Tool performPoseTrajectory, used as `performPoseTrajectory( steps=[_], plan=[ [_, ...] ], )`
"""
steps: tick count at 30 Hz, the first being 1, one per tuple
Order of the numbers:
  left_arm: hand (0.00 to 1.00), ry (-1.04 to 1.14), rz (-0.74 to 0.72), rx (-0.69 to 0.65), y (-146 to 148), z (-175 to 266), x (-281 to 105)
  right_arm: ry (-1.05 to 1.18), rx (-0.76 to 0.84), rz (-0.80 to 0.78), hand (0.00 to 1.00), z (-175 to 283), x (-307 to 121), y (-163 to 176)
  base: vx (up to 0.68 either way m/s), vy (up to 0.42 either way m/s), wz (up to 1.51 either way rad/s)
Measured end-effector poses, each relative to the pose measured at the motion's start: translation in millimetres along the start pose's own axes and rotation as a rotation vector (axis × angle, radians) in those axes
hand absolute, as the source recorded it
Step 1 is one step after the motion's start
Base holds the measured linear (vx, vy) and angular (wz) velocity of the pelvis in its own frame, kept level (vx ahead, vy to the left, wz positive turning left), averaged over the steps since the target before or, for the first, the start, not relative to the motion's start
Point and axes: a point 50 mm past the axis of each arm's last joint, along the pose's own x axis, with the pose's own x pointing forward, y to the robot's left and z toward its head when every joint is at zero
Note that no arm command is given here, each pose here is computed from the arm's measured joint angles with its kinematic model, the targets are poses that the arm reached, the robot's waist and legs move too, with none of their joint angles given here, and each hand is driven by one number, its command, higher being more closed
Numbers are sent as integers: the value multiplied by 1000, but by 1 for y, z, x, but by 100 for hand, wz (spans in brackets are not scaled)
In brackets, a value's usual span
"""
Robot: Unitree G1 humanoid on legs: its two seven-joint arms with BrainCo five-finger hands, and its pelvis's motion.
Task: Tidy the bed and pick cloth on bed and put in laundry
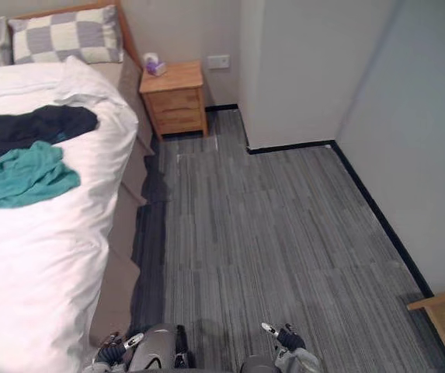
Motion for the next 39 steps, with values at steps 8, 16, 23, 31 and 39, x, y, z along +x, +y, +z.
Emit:
performPoseTrajectory(
  steps=[8, 16, 23, 31, 39],
  plan=[
    [0, 13, 32, 10, 9, 1, 2, 46, 13, -18, 0, -17, -3, -1, 443, 158, 2],
    [0, 34, 6, 253, 12, 1, 4, -50, 91, -47, 0, 0, -2, -5, 363, 77, 40],
    [0, 34, -22, 283, 4, 10, 9, -137, 169, -18, 0, 11, -3, -3, 442, -211, 74],
    [0, 13, 12, 144, -5, -3, 2, -154, 80, -21, 0, 22, -1, -4, 639, -444, -6],
    [0, -90, 31, 7, -1, 8, -2, -113, 3, 43, 0, 20, 2, 11, 490, -161, -29]
  ],
)
